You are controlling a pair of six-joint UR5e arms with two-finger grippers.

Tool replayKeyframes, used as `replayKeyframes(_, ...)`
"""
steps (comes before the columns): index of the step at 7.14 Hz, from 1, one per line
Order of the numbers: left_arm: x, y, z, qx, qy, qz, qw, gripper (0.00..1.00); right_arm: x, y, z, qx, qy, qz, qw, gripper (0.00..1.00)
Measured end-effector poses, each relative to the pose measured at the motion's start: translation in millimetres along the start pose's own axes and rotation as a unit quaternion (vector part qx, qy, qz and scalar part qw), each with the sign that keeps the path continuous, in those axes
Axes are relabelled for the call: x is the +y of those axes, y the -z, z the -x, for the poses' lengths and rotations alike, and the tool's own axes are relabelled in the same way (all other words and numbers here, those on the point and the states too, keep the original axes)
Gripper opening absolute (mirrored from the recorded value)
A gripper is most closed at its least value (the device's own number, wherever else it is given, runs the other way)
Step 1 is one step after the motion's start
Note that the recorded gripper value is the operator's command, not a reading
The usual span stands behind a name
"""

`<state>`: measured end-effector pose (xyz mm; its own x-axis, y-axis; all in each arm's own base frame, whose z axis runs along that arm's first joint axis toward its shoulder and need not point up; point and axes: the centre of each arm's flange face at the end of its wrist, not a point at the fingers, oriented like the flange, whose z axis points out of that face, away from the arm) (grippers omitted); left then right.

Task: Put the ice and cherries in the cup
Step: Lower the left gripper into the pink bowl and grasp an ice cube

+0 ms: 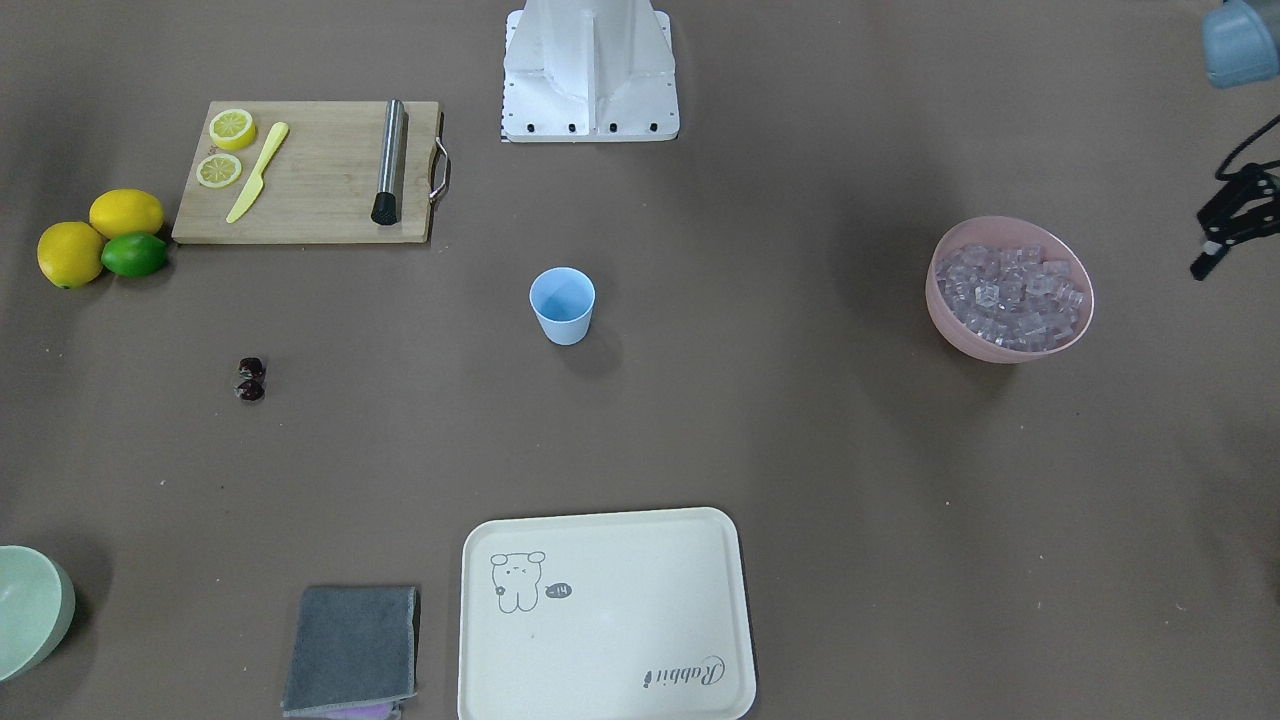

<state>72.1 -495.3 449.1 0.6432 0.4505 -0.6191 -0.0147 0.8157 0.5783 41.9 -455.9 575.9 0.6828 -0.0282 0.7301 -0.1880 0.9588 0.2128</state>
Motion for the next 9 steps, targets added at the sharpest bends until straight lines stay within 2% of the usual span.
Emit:
replayKeyframes(2,23,-53,-60,0.004,-0.098,0.021,0.9949,0.98,-2,-3,6,-0.002,0.005,0.001,1.0000,1.00)
replayKeyframes(4,72,-76,-65,-0.007,-0.207,0.047,0.9771,0.98,-2,-4,7,-0.003,0.006,0.002,1.0000,1.00)
replayKeyframes(5,102,-79,-60,-0.003,-0.236,0.056,0.9700,0.98,-2,-4,8,-0.003,0.007,0.003,1.0000,1.00)
replayKeyframes(7,141,-85,-67,0.016,-0.254,0.064,0.9651,0.98,-1,-6,8,-0.003,0.008,0.004,1.0000,1.00)
replayKeyframes(9,151,-101,-89,0.015,-0.245,0.061,0.9676,0.98,-1,-7,8,-0.003,0.008,0.005,0.9999,1.00)
